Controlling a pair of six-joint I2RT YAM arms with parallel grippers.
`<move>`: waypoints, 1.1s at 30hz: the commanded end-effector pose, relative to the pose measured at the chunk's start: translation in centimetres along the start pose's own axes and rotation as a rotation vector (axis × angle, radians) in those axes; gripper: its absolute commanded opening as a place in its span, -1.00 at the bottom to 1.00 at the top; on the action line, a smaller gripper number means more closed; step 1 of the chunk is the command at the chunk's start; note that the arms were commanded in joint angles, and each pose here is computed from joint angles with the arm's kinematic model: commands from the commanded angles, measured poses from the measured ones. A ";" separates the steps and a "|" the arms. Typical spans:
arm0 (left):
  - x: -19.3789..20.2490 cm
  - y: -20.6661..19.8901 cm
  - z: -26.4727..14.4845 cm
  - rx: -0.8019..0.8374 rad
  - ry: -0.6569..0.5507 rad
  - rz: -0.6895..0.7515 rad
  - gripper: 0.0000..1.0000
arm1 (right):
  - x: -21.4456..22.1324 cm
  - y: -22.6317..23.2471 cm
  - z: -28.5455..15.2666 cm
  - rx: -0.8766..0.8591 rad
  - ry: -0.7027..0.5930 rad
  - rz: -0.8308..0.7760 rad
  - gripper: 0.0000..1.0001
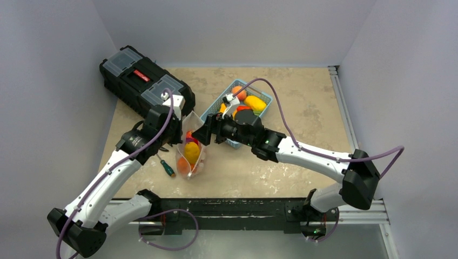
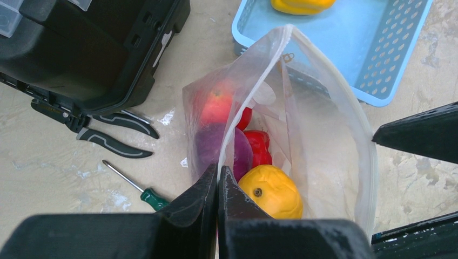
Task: Place the food in the zip-top bag and seal the zipper
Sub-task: Place the fake vegetable in the zipper food storage bag.
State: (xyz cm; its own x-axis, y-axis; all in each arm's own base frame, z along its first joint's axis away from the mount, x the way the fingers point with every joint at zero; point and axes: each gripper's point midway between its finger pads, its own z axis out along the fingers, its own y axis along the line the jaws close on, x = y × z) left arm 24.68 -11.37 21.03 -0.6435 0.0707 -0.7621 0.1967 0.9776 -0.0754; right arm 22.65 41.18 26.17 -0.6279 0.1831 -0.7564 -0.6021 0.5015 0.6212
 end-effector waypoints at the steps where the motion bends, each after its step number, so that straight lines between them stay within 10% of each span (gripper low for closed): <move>1: -1.1 0.1 -0.6 0.003 -0.064 -0.012 -1.00 | -4.9 2.8 -1.8 -0.017 -0.117 -0.053 0.53; 16: -2.4 1.0 -2.5 -0.015 -0.198 -0.048 -1.00 | 0.4 0.1 0.7 0.068 0.079 -0.056 0.48; 25: -1.9 0.8 -2.0 -0.015 -0.152 -0.037 -1.00 | -0.3 0.6 2.0 0.077 0.080 -0.042 -0.89; 33: -2.4 1.7 -2.6 -0.056 -0.188 -0.053 -1.00 | -3.5 3.4 0.9 0.010 0.019 -0.042 -0.84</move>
State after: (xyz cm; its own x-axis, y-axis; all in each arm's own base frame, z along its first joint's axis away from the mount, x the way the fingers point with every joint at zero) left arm 23.99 -9.64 22.59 -0.5614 0.0245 -0.8272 0.1497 0.9861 -0.0724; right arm 23.42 42.95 25.31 -0.6653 0.0711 -0.7432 -0.5729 0.5897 0.5693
